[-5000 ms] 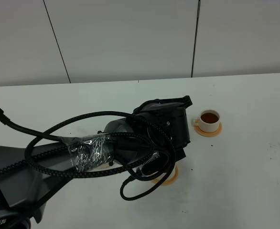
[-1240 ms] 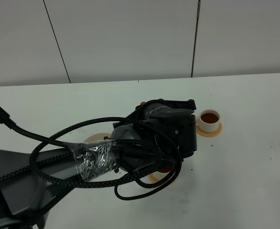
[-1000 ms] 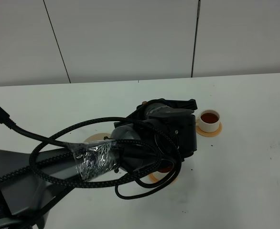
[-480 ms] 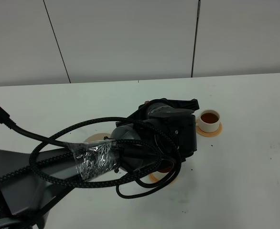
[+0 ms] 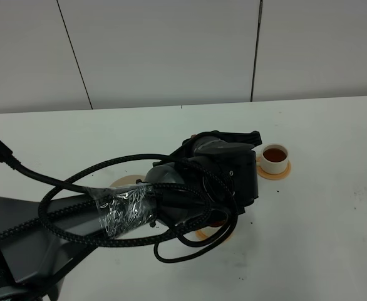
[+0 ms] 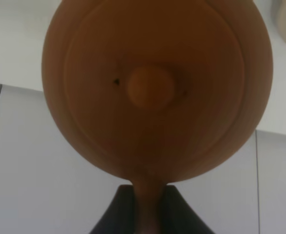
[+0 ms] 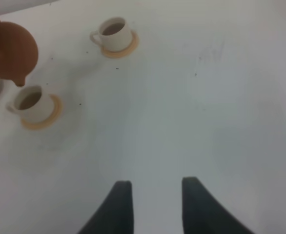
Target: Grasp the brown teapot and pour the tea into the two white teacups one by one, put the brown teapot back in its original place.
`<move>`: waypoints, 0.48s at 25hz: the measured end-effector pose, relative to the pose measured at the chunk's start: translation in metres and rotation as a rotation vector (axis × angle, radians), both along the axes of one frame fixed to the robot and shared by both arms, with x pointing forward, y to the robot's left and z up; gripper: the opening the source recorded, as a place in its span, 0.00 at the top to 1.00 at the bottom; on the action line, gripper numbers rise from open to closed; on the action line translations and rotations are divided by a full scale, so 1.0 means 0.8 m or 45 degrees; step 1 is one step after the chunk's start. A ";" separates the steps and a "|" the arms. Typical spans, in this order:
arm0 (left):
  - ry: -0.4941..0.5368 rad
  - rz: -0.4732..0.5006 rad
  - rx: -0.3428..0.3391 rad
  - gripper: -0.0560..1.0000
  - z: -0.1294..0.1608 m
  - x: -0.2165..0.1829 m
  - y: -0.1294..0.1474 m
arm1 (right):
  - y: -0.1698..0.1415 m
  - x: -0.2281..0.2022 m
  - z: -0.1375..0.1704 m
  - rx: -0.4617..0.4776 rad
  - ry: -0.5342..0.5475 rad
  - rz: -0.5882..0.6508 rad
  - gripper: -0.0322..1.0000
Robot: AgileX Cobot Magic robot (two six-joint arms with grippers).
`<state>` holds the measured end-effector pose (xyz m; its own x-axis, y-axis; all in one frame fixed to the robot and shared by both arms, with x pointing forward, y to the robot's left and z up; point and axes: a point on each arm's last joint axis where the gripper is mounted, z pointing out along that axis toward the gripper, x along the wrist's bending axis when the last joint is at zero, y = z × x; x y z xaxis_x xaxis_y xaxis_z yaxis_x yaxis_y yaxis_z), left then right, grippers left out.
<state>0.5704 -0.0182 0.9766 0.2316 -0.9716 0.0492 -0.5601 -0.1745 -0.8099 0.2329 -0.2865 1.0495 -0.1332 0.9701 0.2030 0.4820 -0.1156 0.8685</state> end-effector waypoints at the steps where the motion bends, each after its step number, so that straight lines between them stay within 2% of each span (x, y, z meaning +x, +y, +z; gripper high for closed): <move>1: 0.010 0.009 -0.012 0.78 -0.001 -0.001 0.000 | 0.000 0.000 0.000 0.000 0.000 0.000 0.74; 8: 0.000 0.118 -0.151 0.78 -0.002 -0.001 0.001 | 0.000 0.000 0.000 0.000 0.000 0.000 0.74; 12: 0.045 0.220 -0.251 0.78 -0.007 0.002 0.007 | 0.000 0.000 0.000 0.000 0.000 0.000 0.74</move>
<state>0.5717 -0.0124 0.9710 0.3980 -0.8899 0.2228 -0.5357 -0.4226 -0.7310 0.2329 -0.2865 1.0495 -0.1332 0.9701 0.2030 0.4820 -0.1156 0.8685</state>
